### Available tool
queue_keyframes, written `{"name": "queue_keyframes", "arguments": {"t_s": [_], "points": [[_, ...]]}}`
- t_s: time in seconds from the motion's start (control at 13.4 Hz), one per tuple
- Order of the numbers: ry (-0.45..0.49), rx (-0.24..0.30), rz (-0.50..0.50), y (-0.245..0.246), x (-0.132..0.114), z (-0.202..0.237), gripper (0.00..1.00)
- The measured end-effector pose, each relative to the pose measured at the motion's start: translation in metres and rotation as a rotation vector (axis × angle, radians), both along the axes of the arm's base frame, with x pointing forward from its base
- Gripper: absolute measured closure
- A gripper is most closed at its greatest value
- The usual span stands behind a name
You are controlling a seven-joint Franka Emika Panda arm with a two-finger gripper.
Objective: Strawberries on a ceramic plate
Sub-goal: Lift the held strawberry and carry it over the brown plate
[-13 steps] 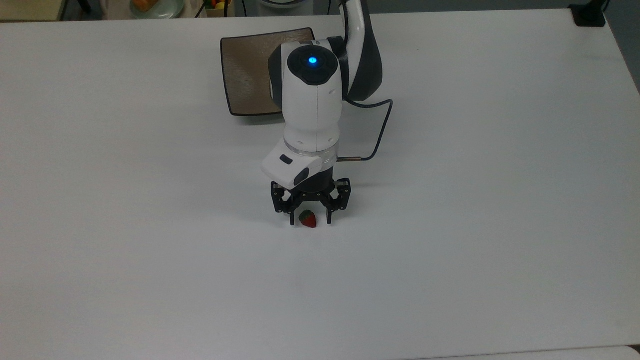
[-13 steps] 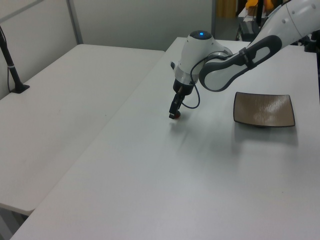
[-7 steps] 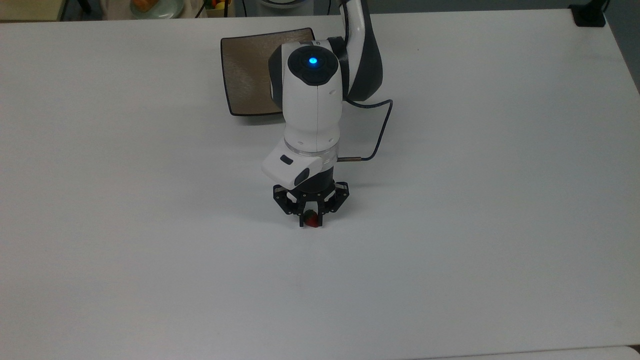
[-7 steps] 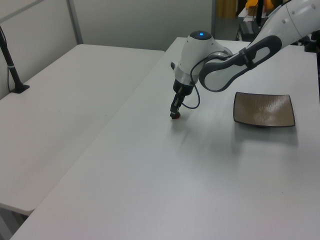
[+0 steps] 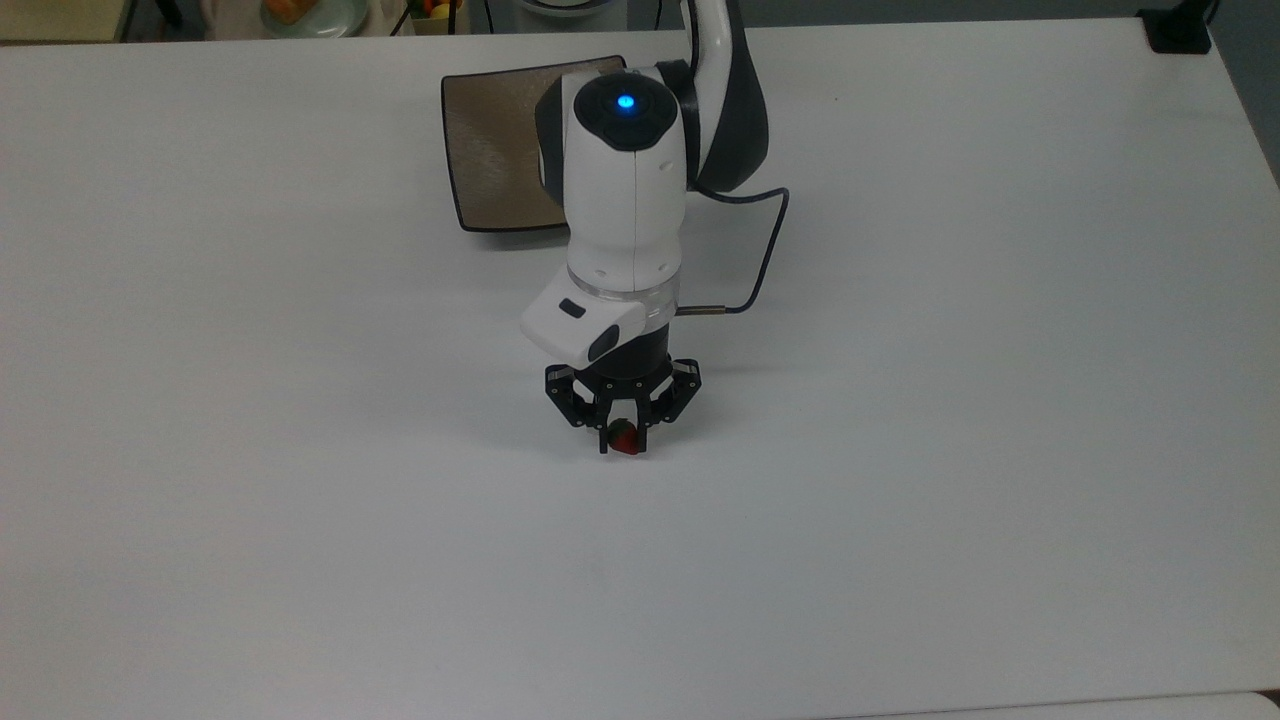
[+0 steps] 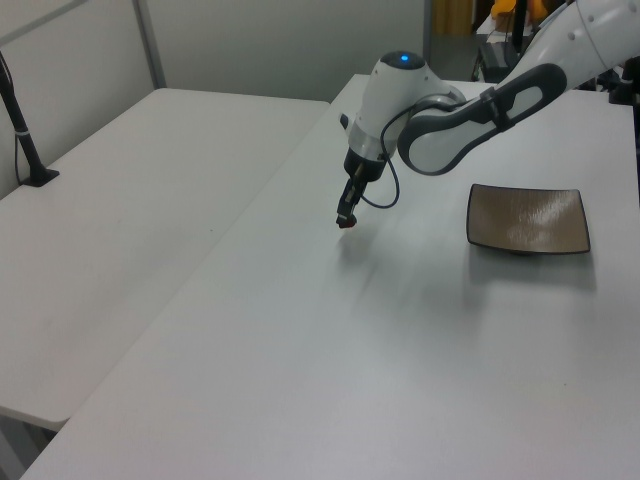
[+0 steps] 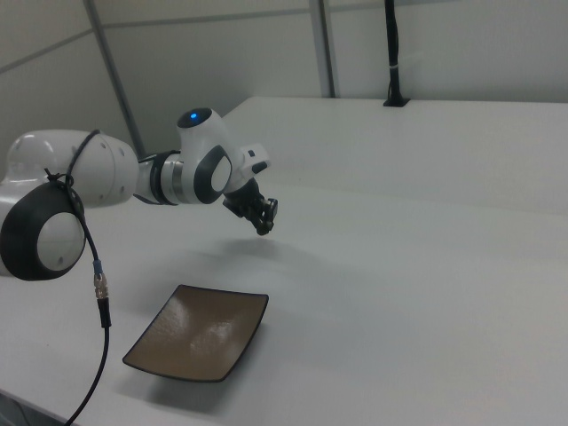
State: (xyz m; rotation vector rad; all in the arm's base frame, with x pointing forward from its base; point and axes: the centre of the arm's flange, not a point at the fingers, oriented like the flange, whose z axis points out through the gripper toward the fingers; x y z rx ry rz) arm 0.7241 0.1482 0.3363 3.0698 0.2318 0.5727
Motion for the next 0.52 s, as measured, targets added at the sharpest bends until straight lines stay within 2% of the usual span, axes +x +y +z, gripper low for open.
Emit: {"name": "queue_keyframes", "arguments": {"t_s": [0.22, 0.52], "points": [[-0.025, 0.0, 0.006, -0.003, -0.003, 0.038, 0.67], [0.047, -0.03, 0.009, -0.024, -0.021, 0.096, 0.67]]}}
